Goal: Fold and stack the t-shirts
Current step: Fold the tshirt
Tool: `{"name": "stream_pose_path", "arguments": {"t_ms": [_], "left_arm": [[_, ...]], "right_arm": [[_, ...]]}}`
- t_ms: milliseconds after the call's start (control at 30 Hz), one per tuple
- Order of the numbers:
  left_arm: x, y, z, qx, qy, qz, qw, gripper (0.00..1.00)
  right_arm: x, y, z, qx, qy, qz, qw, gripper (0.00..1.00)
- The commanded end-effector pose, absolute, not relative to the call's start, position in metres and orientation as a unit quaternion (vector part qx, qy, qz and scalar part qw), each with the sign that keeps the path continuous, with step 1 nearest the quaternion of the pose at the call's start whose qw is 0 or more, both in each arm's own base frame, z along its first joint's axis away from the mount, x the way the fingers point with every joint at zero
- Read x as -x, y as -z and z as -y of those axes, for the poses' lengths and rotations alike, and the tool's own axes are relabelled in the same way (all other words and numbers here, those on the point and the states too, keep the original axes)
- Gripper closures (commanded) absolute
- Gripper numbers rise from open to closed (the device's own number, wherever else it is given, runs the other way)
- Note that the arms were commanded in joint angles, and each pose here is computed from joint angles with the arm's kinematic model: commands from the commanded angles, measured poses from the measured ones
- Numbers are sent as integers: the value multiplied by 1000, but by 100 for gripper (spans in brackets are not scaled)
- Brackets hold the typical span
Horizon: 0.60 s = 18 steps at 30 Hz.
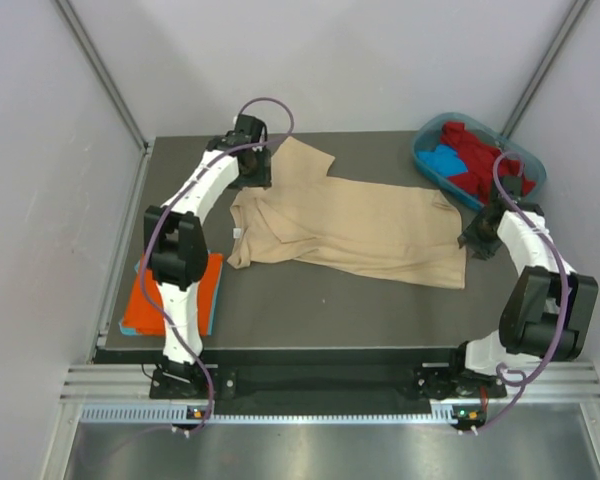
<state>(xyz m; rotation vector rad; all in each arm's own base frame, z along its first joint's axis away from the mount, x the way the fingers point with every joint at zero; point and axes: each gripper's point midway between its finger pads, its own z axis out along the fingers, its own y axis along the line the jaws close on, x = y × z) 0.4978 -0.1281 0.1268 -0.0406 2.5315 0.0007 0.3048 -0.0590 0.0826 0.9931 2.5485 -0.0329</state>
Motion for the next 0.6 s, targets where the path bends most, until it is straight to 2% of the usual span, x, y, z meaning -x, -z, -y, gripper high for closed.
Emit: {"name": "stream_pose_path", "arguments": {"t_ms": [0, 133, 267, 367, 567], "left_arm": [[-460, -183, 137, 10, 12, -939, 343, 32], [-394, -163, 147, -21, 40, -953, 300, 34], [-344, -151, 169, -45, 106, -954, 277, 35], [-322, -146, 172, -55, 131, -951, 275, 33], [-301, -117, 164, -42, 125, -960, 248, 29]], "right_arm": [[-279, -95, 44, -398, -26, -895, 199, 60], [-252, -79, 34, -438, -31, -883, 165, 60], [-245, -68, 35, -462, -27, -869, 176, 59], [-250, -64, 39, -470, -23, -862, 189, 58], [-246, -46, 41, -475, -8, -864, 164, 59]]}}
